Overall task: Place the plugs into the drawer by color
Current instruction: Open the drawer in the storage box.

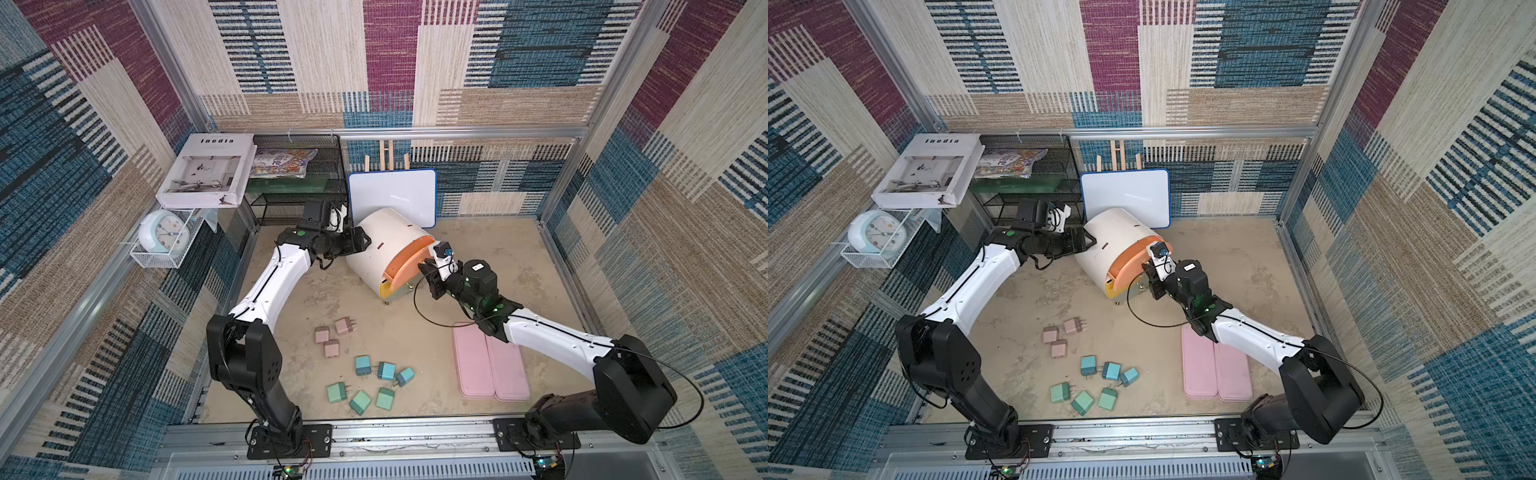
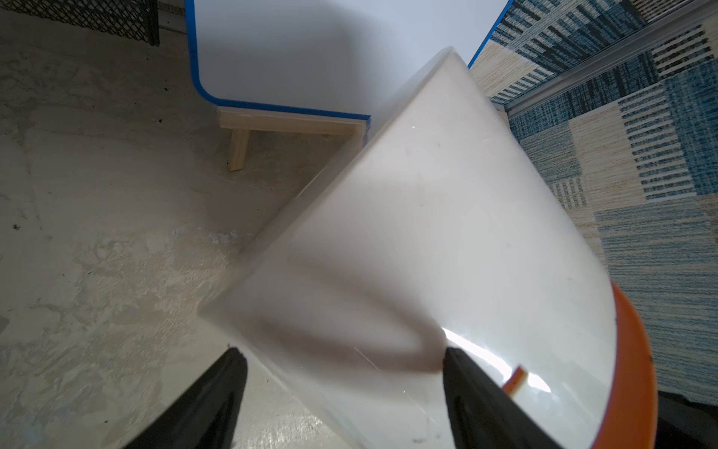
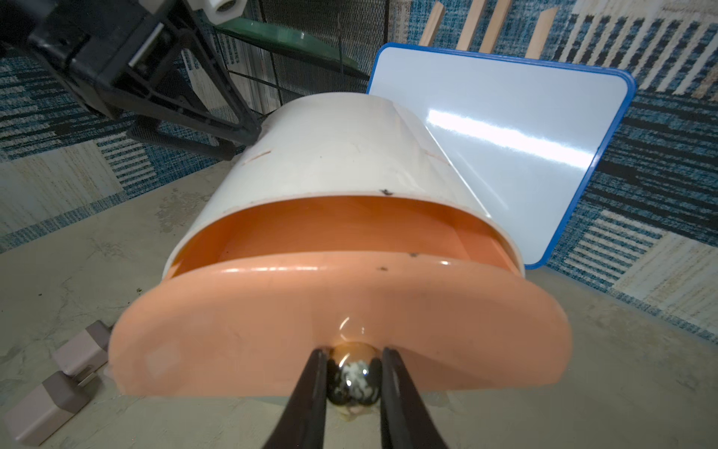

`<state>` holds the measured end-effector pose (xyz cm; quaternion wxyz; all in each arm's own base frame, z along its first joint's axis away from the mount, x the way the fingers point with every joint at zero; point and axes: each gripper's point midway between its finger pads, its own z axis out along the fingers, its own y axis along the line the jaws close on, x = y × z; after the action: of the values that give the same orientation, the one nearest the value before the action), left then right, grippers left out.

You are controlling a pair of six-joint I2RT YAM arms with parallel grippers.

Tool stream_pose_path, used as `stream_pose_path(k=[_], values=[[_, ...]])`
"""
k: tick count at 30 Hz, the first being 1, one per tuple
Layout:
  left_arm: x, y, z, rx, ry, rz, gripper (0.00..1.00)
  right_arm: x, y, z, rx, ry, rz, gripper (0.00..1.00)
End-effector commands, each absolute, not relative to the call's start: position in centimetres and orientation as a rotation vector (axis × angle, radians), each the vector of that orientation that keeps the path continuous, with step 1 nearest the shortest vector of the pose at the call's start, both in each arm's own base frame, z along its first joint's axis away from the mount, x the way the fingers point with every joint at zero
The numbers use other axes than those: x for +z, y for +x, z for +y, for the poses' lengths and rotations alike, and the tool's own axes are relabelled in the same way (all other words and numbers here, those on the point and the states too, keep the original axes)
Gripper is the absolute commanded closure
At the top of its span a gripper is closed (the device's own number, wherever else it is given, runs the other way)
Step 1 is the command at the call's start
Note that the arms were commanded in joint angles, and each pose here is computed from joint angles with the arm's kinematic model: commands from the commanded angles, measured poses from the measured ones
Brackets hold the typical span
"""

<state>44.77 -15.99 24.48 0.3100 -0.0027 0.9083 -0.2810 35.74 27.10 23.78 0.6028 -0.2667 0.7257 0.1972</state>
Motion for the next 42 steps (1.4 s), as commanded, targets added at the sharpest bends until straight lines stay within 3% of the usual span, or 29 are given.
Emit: stream_pose_path(k=[1,16,28,36,42], values=[[24.9,45.2,-16.4,-0.773,0.0,2.377,0.17,24.1,35.2,26.8,0.47,-0.591,1.677,0.82],[24.9,45.4,-16.0,-0.756,-0.01,2.374,0.17,23.7,34.2,25.9,0.456,-0.6,1.692,0.74],[27.0,44.4,-15.6,-0.739,0.003,2.339,0.17,25.1,33.4,24.9,0.427,-0.596,1.692,0.46],[29.1,40.9,-15.0,-0.74,-0.006,2.301,0.17,27.2,29.7,25.8,0.501,-0.705,1.675,0.43],[28.0,36.4,-12.9,-0.64,-0.017,2.334,0.17,27.4,25.3,31.6,0.556,-0.92,1.635,0.43]])
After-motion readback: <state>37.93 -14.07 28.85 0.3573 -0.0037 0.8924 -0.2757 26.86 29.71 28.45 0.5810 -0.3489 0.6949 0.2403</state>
